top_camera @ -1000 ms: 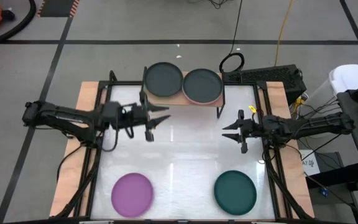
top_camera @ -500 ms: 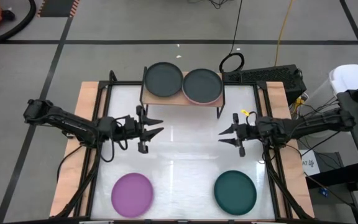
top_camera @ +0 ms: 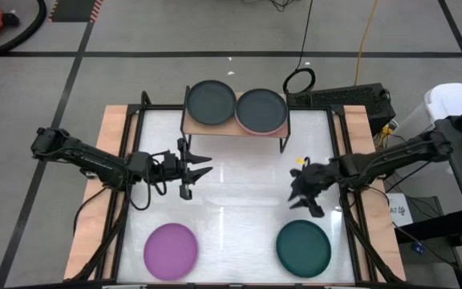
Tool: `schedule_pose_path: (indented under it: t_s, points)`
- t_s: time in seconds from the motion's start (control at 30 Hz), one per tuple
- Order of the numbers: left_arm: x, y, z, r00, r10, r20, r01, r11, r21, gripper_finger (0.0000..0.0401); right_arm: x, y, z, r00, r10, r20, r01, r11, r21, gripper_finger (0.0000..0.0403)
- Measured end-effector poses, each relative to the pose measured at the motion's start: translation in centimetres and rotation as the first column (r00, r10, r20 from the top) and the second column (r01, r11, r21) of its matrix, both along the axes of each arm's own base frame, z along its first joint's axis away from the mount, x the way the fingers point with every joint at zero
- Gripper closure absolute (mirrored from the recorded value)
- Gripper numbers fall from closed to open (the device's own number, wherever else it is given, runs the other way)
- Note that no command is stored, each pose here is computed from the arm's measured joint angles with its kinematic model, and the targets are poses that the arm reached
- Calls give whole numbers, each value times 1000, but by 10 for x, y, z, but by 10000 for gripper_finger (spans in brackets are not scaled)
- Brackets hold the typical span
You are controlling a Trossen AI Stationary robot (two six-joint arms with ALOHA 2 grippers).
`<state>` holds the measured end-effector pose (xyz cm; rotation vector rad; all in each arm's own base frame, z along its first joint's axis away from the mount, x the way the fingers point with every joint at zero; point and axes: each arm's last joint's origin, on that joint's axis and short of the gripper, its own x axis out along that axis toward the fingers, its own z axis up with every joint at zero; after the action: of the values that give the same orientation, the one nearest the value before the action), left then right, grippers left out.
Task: Place and stack plates onto a shelf
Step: Stack the dark green plate on top of the dark green plate on the shelf
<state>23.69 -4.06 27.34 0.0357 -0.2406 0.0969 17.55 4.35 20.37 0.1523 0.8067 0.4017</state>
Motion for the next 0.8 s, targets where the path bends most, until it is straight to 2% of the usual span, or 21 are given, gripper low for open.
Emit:
schedule_pose_path:
  t_s: [0.33, 0.8]
  points:
    - [0, 0, 0, 1000, -7, -4, 7, 1000, -28, 268, 6, 30, -33, 969, 138, -206, -145, 989, -21, 292]
    - [1, 0, -5, 999, -14, -46, 12, 999, -53, 268, 13, 35, -51, 949, 113, -293, -128, 991, -30, 292]
